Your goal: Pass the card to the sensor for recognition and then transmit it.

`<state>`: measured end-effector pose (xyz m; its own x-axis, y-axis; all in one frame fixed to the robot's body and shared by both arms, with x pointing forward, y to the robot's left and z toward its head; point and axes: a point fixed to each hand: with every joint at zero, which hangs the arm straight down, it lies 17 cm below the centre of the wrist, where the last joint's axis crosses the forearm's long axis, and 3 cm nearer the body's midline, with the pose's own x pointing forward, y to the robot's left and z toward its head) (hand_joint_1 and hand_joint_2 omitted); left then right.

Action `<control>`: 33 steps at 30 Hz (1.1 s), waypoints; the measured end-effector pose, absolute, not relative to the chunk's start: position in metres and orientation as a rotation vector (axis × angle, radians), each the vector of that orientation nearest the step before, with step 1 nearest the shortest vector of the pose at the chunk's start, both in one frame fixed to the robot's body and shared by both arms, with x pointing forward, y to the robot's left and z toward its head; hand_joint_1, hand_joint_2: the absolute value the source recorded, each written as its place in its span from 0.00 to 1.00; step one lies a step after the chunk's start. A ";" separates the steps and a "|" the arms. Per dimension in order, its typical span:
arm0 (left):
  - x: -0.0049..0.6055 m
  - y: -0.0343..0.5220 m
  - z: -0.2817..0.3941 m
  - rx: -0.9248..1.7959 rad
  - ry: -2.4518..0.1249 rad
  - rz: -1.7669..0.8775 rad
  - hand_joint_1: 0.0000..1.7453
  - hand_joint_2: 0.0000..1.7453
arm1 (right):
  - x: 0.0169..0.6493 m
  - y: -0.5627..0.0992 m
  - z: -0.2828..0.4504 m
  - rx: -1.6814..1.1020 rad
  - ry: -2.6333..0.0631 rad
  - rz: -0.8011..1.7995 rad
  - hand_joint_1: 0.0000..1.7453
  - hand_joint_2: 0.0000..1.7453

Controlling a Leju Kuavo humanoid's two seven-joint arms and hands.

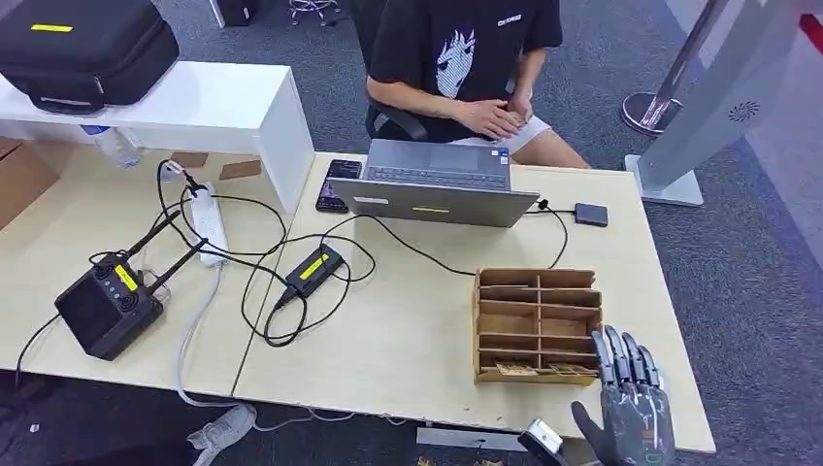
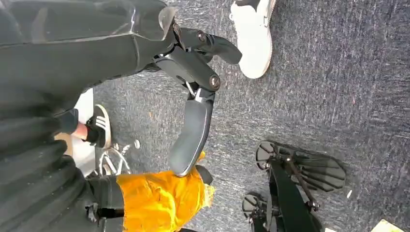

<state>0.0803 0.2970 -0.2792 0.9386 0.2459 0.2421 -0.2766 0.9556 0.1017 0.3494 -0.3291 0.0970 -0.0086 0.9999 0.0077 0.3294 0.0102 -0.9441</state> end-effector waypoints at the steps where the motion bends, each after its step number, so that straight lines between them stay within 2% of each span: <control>1: 0.081 0.297 -0.279 0.135 -0.230 0.265 0.00 1.00 | 0.351 -0.330 0.094 -1.439 -1.454 1.034 0.00 1.00; 4: 0.081 0.296 -0.279 0.132 -0.230 0.262 0.00 1.00 | 0.356 -0.332 0.089 -1.435 -1.444 1.040 0.00 1.00; 5: 0.081 0.296 -0.279 0.132 -0.230 0.261 0.00 1.00 | 0.357 -0.332 0.088 -1.434 -1.442 1.041 0.11 1.00; 6: 0.081 0.296 -0.279 0.131 -0.231 0.260 0.00 1.00 | 0.358 -0.332 0.086 -1.432 -1.440 1.044 0.36 1.00; 7: 0.081 0.296 -0.279 0.129 -0.231 0.259 0.00 1.00 | 0.359 -0.331 0.083 -1.428 -1.436 1.048 0.75 1.00; 9: 0.081 0.295 -0.279 0.127 -0.231 0.258 0.00 1.00 | 0.361 -0.331 0.079 -1.422 -1.427 1.055 0.86 1.00; 16: 0.081 0.295 -0.279 0.124 -0.231 0.253 0.00 1.00 | 0.367 -0.334 0.061 -1.395 -1.392 1.065 0.97 1.00; 20: 0.082 0.295 -0.279 0.124 -0.231 0.250 0.00 1.00 | 0.375 -0.334 0.060 -1.397 -1.392 1.060 0.96 1.00; 27: 0.082 0.295 -0.279 0.124 -0.231 0.249 0.00 1.00 | 0.385 -0.332 0.061 -1.402 -1.400 1.051 1.00 1.00; 30: 0.082 0.295 -0.279 0.124 -0.231 0.249 0.00 1.00 | 0.384 -0.331 0.062 -1.405 -1.408 1.047 0.97 1.00; 33: 0.082 0.295 -0.279 0.124 -0.231 0.249 0.00 1.00 | 0.383 -0.330 0.063 -1.409 -1.418 1.041 0.98 1.00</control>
<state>0.0816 0.2953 -0.2790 0.9428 0.2297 0.2416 -0.2581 0.9616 0.0931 0.3833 -0.3298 0.0632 0.0066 0.9998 0.0171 0.2829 0.0145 -0.9590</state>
